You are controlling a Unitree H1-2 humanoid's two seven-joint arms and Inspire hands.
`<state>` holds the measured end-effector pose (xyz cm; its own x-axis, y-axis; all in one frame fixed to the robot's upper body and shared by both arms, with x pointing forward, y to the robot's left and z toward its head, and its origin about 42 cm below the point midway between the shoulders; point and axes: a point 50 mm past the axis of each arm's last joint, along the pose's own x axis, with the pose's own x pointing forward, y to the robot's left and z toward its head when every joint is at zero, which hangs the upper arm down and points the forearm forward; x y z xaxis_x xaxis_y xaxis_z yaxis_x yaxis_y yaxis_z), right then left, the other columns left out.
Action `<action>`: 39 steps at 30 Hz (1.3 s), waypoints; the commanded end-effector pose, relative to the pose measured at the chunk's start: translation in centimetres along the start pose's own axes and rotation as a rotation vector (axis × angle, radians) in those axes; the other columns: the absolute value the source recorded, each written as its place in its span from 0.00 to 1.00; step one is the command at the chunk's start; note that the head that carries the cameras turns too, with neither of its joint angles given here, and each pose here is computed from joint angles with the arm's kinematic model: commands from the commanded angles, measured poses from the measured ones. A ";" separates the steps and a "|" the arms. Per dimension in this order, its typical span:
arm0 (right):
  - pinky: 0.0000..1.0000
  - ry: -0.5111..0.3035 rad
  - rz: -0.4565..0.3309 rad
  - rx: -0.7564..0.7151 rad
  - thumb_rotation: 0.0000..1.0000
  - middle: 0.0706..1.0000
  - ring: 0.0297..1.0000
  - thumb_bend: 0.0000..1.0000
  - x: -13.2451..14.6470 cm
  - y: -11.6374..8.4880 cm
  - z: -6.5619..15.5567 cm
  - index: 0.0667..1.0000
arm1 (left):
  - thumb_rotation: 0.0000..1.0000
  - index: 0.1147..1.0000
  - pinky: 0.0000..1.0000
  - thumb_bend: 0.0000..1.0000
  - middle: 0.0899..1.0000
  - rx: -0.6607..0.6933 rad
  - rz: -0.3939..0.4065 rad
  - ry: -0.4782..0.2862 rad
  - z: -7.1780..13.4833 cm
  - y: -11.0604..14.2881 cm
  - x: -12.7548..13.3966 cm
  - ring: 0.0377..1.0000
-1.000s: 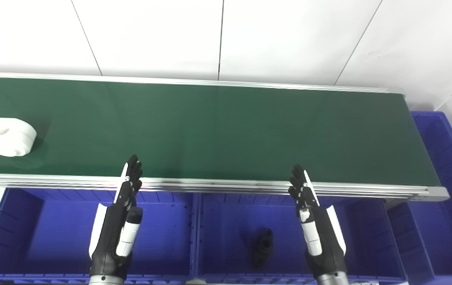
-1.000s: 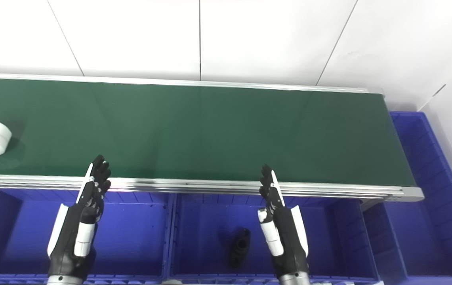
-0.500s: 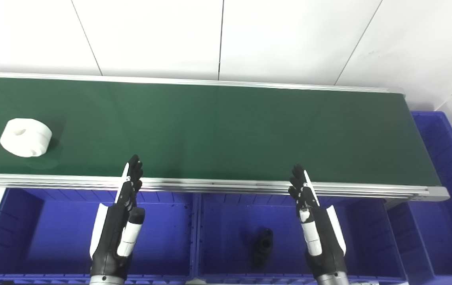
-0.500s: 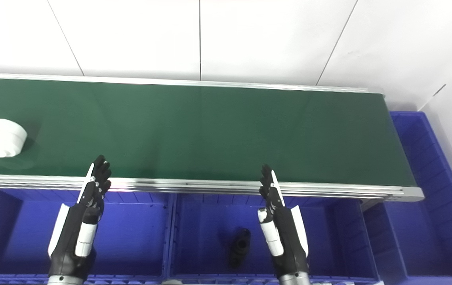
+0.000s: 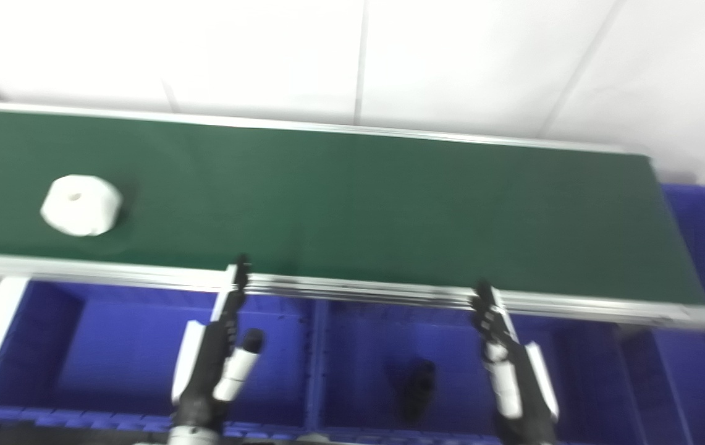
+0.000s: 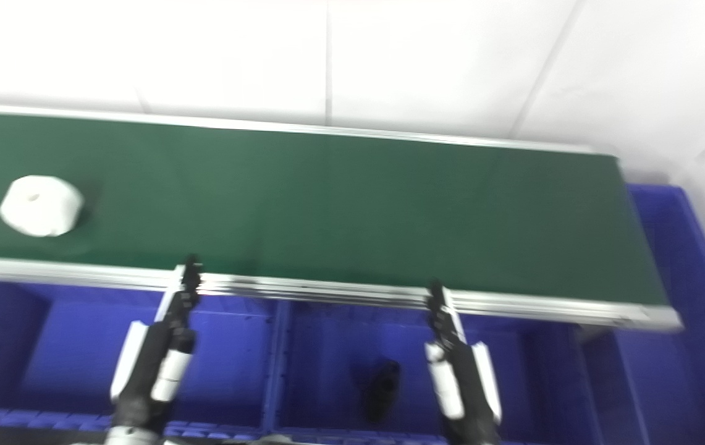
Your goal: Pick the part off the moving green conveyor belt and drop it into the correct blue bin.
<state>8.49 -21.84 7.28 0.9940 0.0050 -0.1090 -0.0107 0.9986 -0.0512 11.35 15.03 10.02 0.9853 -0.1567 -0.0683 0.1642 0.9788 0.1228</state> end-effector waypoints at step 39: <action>1.00 -0.066 -0.004 -0.002 1.00 1.00 1.00 0.86 0.8 -2.6 -2.4 1.00 | 0.47 1.00 0.80 0.87 0.97 0.104 -0.008 -0.278 2.1 0.3 2.4 0.94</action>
<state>8.99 -24.61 3.89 0.9965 0.0062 -0.0839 -0.0109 0.9984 -0.0562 12.90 13.93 9.87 0.9765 -0.1834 0.1129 0.1631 0.9722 0.1681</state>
